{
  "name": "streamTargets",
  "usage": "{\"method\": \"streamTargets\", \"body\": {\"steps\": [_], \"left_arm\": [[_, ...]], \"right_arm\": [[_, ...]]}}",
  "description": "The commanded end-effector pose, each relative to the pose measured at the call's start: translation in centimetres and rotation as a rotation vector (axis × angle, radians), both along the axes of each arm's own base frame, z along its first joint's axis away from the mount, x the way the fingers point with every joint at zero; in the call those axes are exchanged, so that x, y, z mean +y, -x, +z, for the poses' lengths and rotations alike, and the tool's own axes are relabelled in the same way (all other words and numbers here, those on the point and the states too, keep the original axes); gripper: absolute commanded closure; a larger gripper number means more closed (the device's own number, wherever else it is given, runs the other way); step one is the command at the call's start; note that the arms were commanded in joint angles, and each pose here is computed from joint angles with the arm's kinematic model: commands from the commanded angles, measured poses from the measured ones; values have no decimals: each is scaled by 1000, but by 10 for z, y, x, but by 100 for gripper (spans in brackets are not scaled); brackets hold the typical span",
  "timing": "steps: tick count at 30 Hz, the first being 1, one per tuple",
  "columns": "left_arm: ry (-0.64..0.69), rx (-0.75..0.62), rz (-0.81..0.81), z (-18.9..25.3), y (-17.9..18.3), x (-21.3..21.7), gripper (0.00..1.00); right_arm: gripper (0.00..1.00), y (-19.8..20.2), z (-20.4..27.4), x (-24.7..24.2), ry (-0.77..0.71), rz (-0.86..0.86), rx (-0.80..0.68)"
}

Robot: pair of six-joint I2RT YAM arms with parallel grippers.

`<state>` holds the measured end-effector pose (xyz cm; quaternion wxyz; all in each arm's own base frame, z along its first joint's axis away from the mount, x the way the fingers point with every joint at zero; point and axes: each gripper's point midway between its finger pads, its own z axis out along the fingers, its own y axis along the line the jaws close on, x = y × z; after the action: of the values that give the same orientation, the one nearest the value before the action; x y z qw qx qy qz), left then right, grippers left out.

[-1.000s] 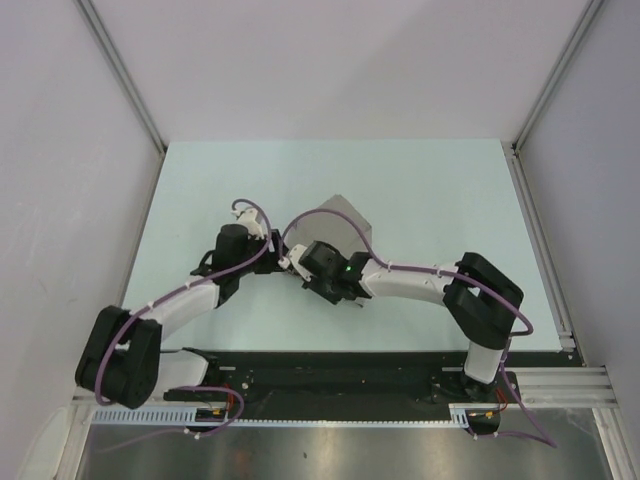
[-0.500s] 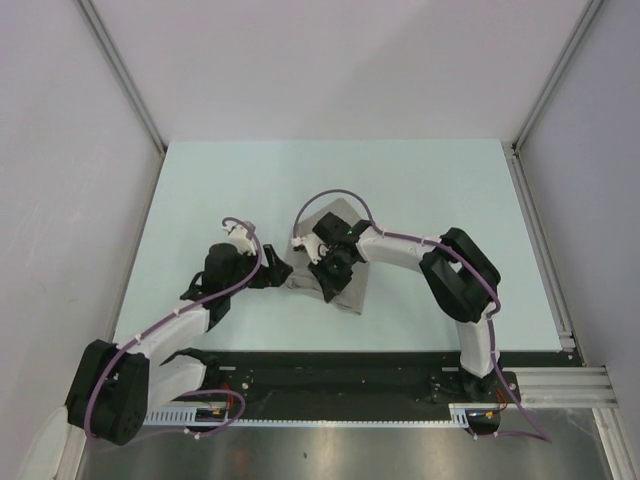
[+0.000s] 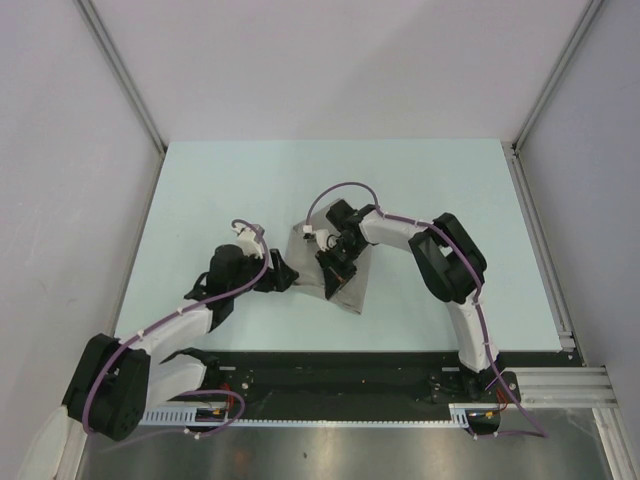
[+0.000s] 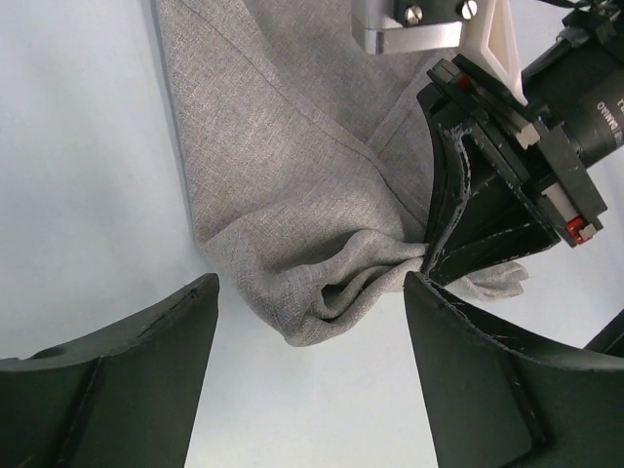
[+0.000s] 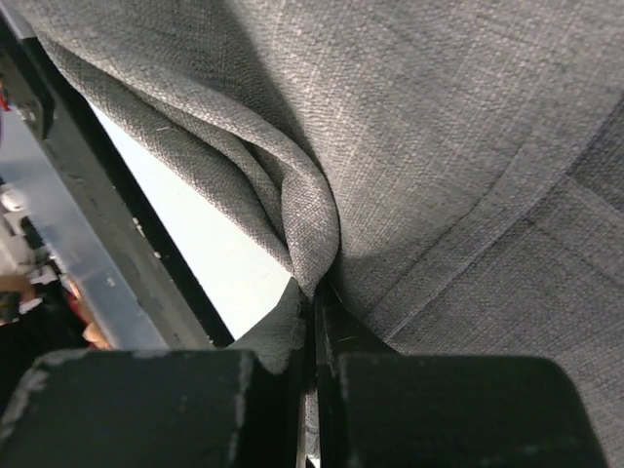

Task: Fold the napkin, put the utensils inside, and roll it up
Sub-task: Roll the napkin with the utensil

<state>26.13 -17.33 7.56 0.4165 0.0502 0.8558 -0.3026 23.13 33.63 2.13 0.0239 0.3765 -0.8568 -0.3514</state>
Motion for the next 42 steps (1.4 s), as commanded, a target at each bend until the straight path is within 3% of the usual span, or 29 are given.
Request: {"method": "streamTargets", "body": {"steps": [1,5,12,19,23,25,31,32,35,42], "left_arm": [[-9,-49,-22,8,-9,-5,20],[-19,-40,-34,3,-13,-8,25],[-26,-46,-24,2,-20,-10,43],[-27,-47,-19,0,-27,-12,54],[-44,-34,-6,-3,-31,-11,71],[-68,-10,28,-6,-37,-6,86],[-91,110,67,-12,-43,-5,96],[-96,141,67,-15,-44,-5,98],[-102,192,54,-22,-43,-8,99],[-106,259,37,-29,-40,-10,100]], "right_arm": [[100,-13,-1,0,-26,-10,29],[100,-18,-5,-1,-28,-23,51],[100,-24,-13,-4,-35,-48,96],[100,-23,-18,-8,-31,-54,127],[100,-27,-16,-10,-42,-70,133],[98,-28,-13,-10,-55,-80,134],[71,-39,18,-8,-125,-117,64],[61,-40,19,-11,-117,-127,48],[45,-48,34,-16,-120,-158,-28],[32,-54,57,-31,-72,-185,-339]]}}
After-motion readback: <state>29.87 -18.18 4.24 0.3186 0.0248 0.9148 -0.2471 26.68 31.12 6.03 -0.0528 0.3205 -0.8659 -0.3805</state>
